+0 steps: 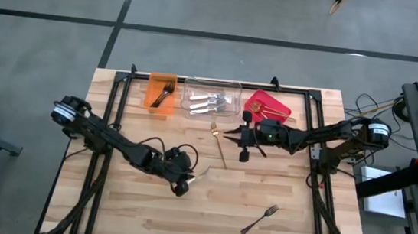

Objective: Sort silverware by color (type)
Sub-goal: Put the white fork into the transparent bin

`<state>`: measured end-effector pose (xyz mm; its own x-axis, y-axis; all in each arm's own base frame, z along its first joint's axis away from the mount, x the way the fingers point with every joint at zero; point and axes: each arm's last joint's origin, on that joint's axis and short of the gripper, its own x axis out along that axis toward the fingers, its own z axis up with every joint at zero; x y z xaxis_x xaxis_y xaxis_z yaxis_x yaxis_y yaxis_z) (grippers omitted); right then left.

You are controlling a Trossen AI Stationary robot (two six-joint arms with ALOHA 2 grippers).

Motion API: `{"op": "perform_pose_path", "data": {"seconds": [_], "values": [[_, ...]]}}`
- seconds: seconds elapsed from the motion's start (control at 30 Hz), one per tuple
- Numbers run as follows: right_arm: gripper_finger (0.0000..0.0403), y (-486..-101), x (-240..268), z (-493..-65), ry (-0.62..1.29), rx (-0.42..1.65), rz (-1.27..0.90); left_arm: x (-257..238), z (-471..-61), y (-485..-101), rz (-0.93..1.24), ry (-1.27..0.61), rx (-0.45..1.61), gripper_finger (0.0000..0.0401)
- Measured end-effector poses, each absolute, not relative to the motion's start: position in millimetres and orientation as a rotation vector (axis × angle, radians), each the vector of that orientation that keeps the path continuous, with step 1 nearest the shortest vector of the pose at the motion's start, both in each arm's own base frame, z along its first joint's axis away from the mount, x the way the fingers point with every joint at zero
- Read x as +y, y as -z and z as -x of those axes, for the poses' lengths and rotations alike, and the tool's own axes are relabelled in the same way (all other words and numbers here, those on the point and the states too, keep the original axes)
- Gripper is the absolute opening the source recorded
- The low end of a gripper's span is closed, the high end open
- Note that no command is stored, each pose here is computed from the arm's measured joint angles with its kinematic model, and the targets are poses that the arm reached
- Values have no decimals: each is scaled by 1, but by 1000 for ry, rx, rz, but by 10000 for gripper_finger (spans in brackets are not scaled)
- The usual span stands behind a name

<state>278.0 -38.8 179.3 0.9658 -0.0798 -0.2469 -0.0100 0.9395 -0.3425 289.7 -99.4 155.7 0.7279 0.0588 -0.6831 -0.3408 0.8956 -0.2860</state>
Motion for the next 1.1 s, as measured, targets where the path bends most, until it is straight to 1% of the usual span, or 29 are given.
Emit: {"op": "perform_pose_path", "data": {"seconds": [0.17,0.33,0.47,1.0,1.1], "values": [[52,-179,-39,-277,36,261,350,-100,-291,-148,426,-252,749,113],[52,-179,-39,-277,35,261,357,-100,-292,-144,425,-261,748,126],[52,-179,-39,-277,34,261,365,-101,-295,-132,411,-269,769,134],[52,-178,-39,-277,34,269,356,-109,-309,-102,453,-220,747,137],[52,-177,-39,-277,34,272,350,-109,-309,-99,464,-236,756,128]]}}
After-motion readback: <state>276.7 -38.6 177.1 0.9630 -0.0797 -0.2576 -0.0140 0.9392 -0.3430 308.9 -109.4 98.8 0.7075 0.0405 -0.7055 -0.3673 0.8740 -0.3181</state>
